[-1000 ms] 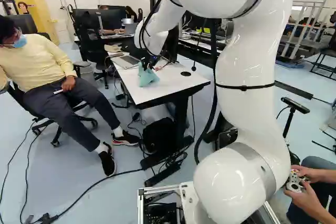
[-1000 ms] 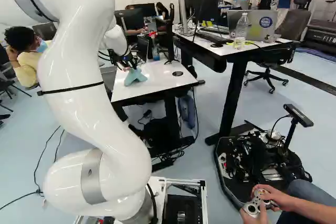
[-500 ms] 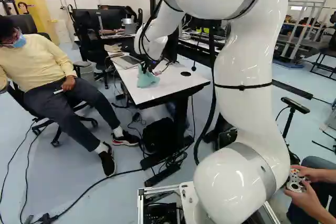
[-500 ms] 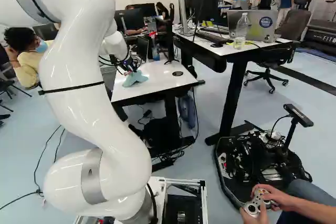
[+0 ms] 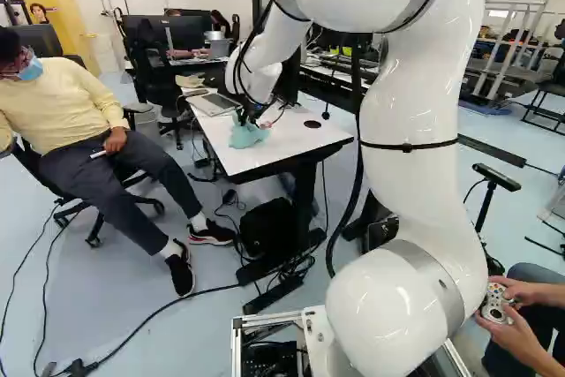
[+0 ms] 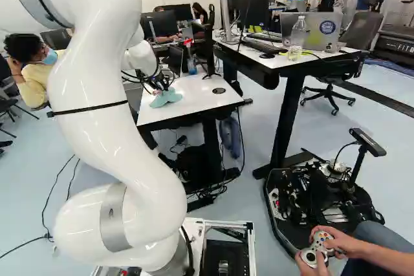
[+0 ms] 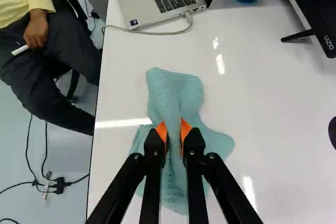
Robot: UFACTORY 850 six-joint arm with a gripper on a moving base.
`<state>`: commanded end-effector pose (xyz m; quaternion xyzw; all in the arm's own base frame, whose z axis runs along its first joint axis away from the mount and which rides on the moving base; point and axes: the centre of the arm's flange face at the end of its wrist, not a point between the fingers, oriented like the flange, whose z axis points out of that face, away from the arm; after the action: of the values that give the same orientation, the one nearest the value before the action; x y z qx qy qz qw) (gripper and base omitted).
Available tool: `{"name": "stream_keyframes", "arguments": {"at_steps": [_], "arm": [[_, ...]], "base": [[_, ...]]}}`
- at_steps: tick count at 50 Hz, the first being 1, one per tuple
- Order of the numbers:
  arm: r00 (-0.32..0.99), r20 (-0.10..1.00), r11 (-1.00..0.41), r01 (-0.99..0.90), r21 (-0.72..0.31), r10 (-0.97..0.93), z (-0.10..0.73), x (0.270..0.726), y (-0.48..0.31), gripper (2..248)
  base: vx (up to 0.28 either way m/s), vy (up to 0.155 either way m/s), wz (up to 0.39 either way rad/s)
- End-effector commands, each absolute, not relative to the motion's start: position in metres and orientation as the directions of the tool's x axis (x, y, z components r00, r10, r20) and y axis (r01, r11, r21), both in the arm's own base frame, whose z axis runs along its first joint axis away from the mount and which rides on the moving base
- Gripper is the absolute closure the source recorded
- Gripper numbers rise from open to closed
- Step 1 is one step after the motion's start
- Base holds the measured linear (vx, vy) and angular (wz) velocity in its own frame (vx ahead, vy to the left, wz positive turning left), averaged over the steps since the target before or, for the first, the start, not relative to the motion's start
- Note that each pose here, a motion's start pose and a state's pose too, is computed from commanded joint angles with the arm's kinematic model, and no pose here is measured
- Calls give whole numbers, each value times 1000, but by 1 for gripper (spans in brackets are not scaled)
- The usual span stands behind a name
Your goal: Clean the table with the green towel
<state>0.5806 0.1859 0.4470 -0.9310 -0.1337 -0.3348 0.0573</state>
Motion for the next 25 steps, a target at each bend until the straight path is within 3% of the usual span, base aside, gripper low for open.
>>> {"name": "stream_keyframes", "arguments": {"at_steps": [25], "arm": [[750,626,-958,287,-17,214,446,579,186,200]], "base": [[0,0,0]]}}
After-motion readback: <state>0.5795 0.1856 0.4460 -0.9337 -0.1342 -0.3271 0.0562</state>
